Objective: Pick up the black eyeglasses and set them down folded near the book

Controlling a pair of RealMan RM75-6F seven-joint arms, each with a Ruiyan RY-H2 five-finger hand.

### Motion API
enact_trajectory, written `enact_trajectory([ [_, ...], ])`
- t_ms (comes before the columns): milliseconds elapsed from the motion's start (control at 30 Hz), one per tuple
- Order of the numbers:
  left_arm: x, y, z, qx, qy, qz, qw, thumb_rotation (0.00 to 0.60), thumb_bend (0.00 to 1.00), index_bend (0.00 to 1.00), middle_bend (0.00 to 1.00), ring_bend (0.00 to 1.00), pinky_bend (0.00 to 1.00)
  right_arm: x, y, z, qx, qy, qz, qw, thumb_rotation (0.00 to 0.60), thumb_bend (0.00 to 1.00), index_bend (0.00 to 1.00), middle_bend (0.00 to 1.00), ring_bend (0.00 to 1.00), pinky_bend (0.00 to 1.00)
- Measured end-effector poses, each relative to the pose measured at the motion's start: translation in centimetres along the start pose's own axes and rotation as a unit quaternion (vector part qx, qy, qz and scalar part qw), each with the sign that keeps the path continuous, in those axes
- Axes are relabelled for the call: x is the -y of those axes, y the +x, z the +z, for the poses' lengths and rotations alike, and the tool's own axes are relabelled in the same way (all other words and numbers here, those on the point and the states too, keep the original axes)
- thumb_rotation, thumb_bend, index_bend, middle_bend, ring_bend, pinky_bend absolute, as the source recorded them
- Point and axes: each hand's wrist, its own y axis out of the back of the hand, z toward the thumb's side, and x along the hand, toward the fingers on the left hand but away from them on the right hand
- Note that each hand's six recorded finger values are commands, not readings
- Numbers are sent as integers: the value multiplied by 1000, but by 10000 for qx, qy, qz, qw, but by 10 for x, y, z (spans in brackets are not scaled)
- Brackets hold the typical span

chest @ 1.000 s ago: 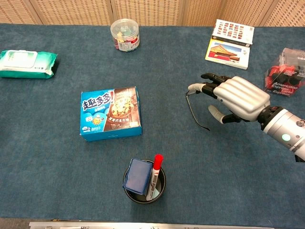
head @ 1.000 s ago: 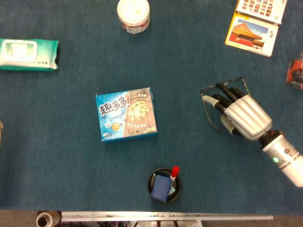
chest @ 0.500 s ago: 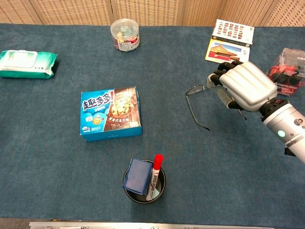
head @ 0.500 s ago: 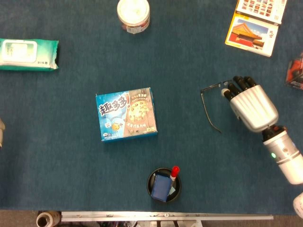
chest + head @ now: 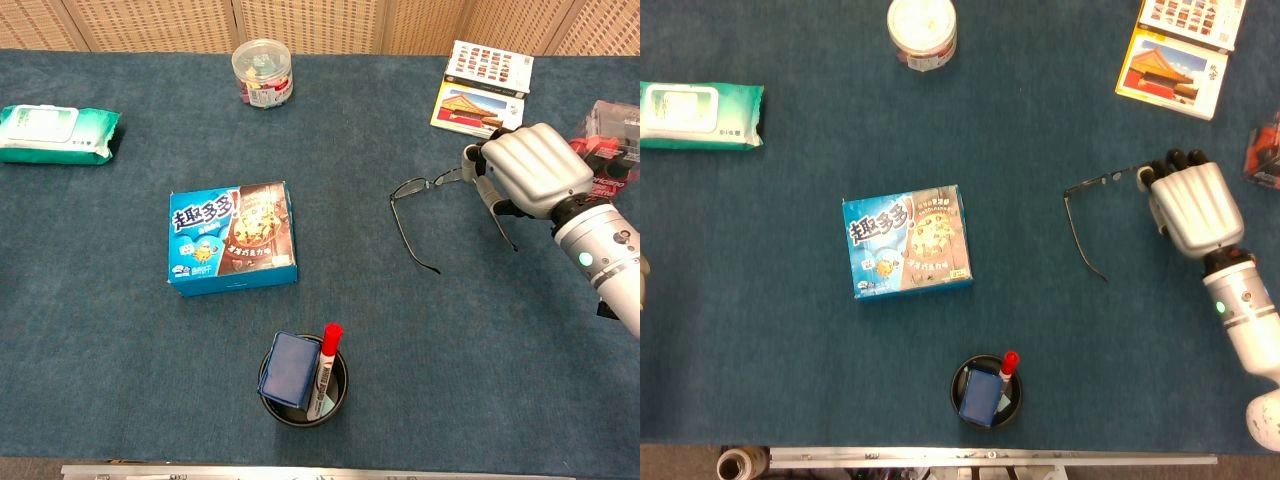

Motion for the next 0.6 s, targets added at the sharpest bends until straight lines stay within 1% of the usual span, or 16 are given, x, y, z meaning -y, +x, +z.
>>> enact_trajectory([
  [233,0,0,-1,-11,-3,1,10000,600,484,523,447,369,458,8,-6,-3,30,-88,173,9998,600,543,479,496,324,389],
  [600,-2,-1,-1,-4,-32,26,10000,600,484,523,448,369,458,15,-9,8,-174,-273,273,9991,600,542,480,496,324,389],
])
